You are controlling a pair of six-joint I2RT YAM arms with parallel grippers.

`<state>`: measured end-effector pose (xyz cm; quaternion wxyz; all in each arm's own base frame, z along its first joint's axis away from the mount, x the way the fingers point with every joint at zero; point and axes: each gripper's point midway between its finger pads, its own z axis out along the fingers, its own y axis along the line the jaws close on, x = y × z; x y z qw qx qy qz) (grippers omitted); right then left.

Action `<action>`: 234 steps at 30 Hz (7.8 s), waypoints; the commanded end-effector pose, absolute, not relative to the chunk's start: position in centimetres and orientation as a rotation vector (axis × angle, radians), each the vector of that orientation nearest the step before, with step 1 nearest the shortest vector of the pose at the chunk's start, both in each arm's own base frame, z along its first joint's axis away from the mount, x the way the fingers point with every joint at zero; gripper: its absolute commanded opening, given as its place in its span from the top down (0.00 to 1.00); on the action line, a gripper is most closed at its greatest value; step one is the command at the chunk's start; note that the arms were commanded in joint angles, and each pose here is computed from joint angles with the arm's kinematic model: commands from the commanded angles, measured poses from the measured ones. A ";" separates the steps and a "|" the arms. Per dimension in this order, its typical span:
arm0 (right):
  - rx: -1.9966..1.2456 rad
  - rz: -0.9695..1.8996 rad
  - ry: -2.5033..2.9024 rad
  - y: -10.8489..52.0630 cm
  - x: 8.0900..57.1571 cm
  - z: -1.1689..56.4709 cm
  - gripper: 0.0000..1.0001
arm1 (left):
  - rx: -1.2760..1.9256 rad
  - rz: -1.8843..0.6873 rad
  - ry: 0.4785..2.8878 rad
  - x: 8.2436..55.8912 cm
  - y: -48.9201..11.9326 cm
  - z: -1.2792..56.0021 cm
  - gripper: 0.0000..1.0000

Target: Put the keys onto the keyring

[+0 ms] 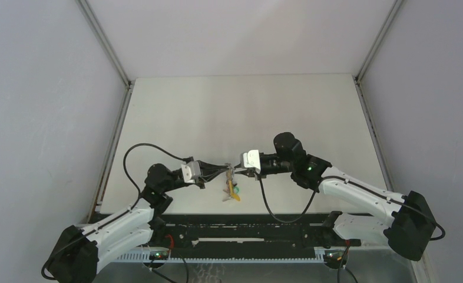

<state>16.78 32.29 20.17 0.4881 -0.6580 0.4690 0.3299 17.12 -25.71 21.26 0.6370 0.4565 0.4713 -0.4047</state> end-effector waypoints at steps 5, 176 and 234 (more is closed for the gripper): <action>-1.564 0.781 1.095 32.9 17.5 22.1 0.88 | 1.043 -0.905 1.003 16.6 -25.5 22.4 1.00; -1.598 1.057 1.004 34.7 16.1 25.0 0.87 | 0.829 -1.024 0.883 15.4 -25.1 26.3 1.00; -2.005 0.334 1.663 30.5 18.5 22.8 1.00 | 0.867 -1.094 0.993 18.3 -28.7 23.7 0.65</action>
